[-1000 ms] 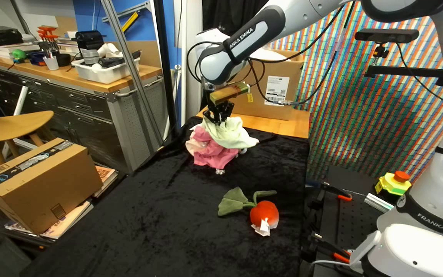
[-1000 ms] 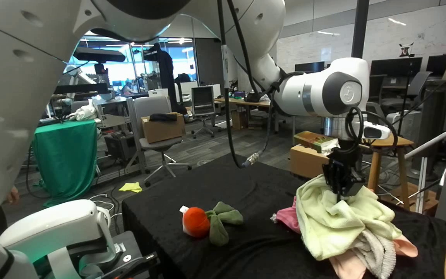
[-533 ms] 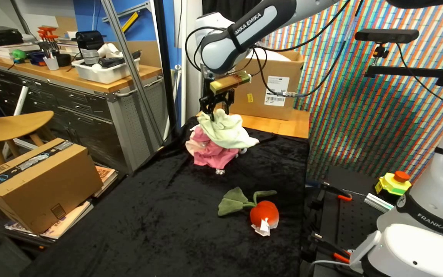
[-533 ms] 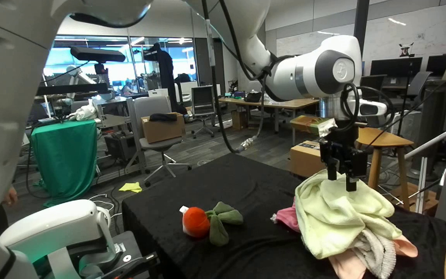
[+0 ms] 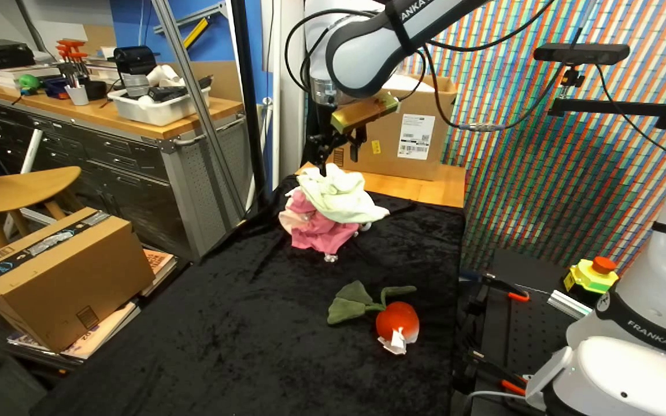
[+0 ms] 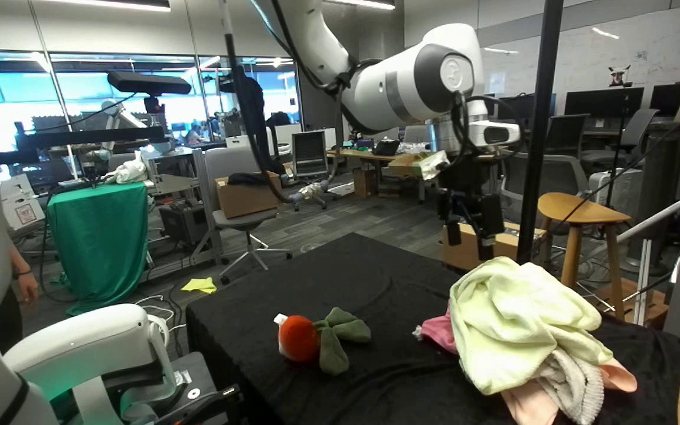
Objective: Pile up all the objects on the table
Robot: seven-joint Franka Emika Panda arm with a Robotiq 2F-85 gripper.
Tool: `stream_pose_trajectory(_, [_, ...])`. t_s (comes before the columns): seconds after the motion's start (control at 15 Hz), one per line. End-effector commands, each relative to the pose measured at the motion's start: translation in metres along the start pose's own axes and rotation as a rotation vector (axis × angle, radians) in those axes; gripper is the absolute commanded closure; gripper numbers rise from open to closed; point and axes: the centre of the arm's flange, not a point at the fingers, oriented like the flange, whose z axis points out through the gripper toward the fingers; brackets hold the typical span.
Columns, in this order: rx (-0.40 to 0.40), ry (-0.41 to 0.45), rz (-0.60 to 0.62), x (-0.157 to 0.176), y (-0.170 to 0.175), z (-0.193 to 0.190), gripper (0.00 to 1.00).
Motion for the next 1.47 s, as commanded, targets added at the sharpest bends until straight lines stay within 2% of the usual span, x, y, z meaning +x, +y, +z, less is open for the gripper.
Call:
stream_pose_trajectory(0.0, [0.028, -0.015, -0.03, -0.082, -0.021, -0.006, 0.01])
stream_pose_trajectory(0.4, [0.045, -0.122, -0.086, -0.179, -0.075, 0.036, 0.0])
stream_pose_trajectory(0.6, [0.051, -0.145, -0.128, -0.211, -0.093, 0.064, 0.0])
stream_pose_trajectory(0.93, [0.055, -0.172, -0.145, -0.237, -0.102, 0.106, 0.0])
stream_pose_trajectory(1.4, [0.1, -0.225, -0.105, -0.252, -0.104, 0.128, 0.0])
